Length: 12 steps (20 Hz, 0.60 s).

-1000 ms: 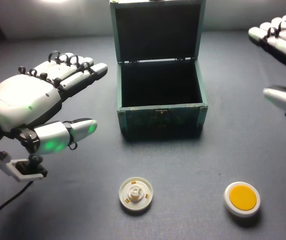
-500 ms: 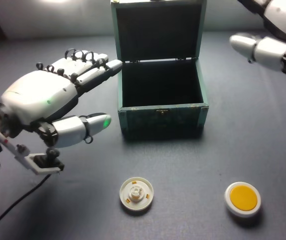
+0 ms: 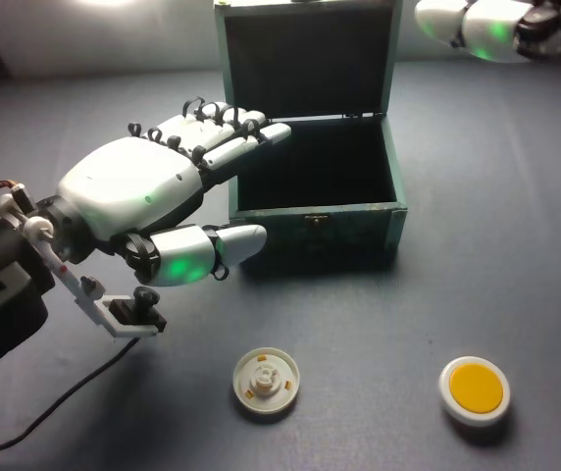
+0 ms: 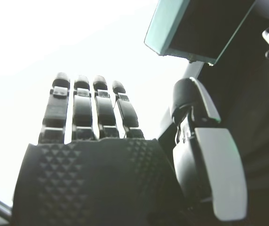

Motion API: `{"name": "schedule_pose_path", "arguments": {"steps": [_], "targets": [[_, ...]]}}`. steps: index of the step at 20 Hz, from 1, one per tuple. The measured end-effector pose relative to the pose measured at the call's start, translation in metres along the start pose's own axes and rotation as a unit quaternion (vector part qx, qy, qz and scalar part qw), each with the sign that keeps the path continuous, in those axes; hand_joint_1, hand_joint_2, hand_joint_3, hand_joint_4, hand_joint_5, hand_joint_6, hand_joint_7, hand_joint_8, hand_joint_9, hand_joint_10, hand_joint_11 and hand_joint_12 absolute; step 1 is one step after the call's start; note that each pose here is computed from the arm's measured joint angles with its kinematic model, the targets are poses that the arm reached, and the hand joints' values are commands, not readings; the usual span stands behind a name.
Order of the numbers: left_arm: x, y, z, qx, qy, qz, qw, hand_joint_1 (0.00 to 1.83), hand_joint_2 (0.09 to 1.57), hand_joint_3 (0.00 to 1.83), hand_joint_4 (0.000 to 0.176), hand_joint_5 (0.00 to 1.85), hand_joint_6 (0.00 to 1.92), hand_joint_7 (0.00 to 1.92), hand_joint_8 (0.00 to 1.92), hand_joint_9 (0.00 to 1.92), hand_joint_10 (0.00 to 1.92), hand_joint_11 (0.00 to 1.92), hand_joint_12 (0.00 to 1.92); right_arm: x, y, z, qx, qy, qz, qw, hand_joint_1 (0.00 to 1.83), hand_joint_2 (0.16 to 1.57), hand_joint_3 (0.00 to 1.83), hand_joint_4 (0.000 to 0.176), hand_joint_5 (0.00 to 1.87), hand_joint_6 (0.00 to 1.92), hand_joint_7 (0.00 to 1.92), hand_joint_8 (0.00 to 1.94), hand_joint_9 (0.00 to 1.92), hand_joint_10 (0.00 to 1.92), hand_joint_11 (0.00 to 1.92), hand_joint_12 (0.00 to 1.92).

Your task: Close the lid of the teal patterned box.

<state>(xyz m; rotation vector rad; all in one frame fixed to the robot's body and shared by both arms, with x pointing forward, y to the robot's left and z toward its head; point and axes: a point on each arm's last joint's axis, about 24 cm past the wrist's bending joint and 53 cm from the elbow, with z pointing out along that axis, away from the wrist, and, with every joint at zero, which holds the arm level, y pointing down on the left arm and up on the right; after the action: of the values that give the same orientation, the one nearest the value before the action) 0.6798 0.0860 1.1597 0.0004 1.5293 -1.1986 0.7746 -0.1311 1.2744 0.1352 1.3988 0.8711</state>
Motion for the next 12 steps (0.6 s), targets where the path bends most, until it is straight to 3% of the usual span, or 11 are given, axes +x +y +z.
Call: {"name": "schedule_pose_path", "arguments": {"steps": [1, 2, 3, 4, 5, 7, 10, 11, 12], "targets": [[0.000, 0.001, 0.000, -0.002, 0.001, 0.000, 1.0000, 0.15, 1.39, 0.00, 0.066, 0.00, 0.00, 0.00, 0.00, 0.00, 0.00, 0.00, 0.00, 0.004, 0.001, 0.004, 0.000, 0.004, 0.002, 1.0000, 0.14, 1.32, 0.00, 0.002, 0.00, 0.00, 0.00, 0.00, 0.00, 0.00, 0.00, 0.56], [0.000, 0.002, 0.000, -0.003, 0.001, 0.001, 1.0000, 0.14, 1.40, 0.00, 0.060, 0.01, 0.00, 0.00, 0.00, 0.00, 0.00, 0.03, 0.01, 0.011, 0.002, 0.007, 0.002, 0.013, 0.003, 0.9999, 0.08, 1.33, 0.00, 0.000, 0.00, 0.00, 0.00, 0.00, 0.00, 0.00, 0.00, 0.20], [-0.001, 0.003, 0.001, -0.003, 0.000, 0.001, 1.0000, 0.14, 1.40, 0.00, 0.064, 0.01, 0.01, 0.00, 0.00, 0.00, 0.00, 0.03, 0.02, 0.018, 0.002, 0.011, 0.003, 0.024, 0.002, 0.9997, 0.06, 1.34, 0.00, 0.000, 0.00, 0.00, 0.00, 0.00, 0.00, 0.00, 0.00, 0.45], [-0.001, 0.002, 0.002, -0.003, -0.001, -0.002, 1.0000, 0.13, 1.40, 0.00, 0.068, 0.01, 0.00, 0.00, 0.00, 0.00, 0.00, 0.02, 0.01, 0.025, 0.001, 0.014, 0.006, 0.034, 0.001, 0.9994, 0.05, 1.33, 0.00, 0.000, 0.00, 0.00, 0.00, 0.00, 0.00, 0.00, 0.00, 0.32], [0.000, 0.001, 0.003, 0.000, -0.001, -0.003, 1.0000, 0.15, 1.40, 0.00, 0.075, 0.03, 0.01, 0.00, 0.00, 0.00, 0.00, 0.00, 0.00, 0.030, 0.001, 0.017, 0.009, 0.039, 0.002, 0.9992, 0.03, 1.34, 0.00, 0.000, 0.00, 0.00, 0.00, 0.00, 0.00, 0.00, 0.00, 0.06], [0.004, -0.001, 0.004, 0.004, 0.004, -0.004, 1.0000, 0.19, 1.41, 0.00, 0.059, 0.06, 0.02, 0.00, 0.00, 0.00, 0.00, 0.00, 0.00, 0.039, -0.001, 0.020, 0.012, 0.051, 0.003, 0.9986, 0.07, 1.32, 0.00, 0.000, 0.00, 0.00, 0.01, 0.00, 0.00, 0.00, 0.03, 0.02], [0.005, -0.002, 0.004, 0.005, 0.005, -0.005, 1.0000, 0.17, 1.42, 0.00, 0.059, 0.07, 0.02, 0.00, 0.00, 0.00, 0.00, 0.00, 0.00, 0.050, 0.000, 0.022, 0.015, 0.068, 0.003, 0.9976, 0.11, 1.27, 0.00, 0.000, 0.00, 0.00, 0.03, 0.01, 0.05, 0.02, 0.00, 1.02], [0.005, -0.002, 0.004, 0.005, 0.005, -0.005, 1.0000, 0.18, 1.42, 0.00, 0.041, 0.10, 0.03, 0.00, 0.00, 0.00, 0.00, 0.02, 0.01, 0.051, -0.001, 0.022, 0.016, 0.070, 0.003, 0.9974, 0.14, 1.29, 0.00, 0.000, 0.03, 0.01, 0.09, 0.02, 0.12, 0.04, 0.00, 1.20], [0.005, -0.002, 0.004, 0.005, 0.004, -0.006, 1.0000, 0.18, 1.42, 0.00, 0.048, 0.10, 0.03, 0.00, 0.00, 0.00, 0.00, 0.02, 0.01, 0.051, -0.001, 0.022, 0.016, 0.070, 0.003, 0.9974, 0.14, 1.30, 0.00, 0.000, 0.05, 0.01, 0.13, 0.02, 0.16, 0.05, 0.00, 1.30]]}}
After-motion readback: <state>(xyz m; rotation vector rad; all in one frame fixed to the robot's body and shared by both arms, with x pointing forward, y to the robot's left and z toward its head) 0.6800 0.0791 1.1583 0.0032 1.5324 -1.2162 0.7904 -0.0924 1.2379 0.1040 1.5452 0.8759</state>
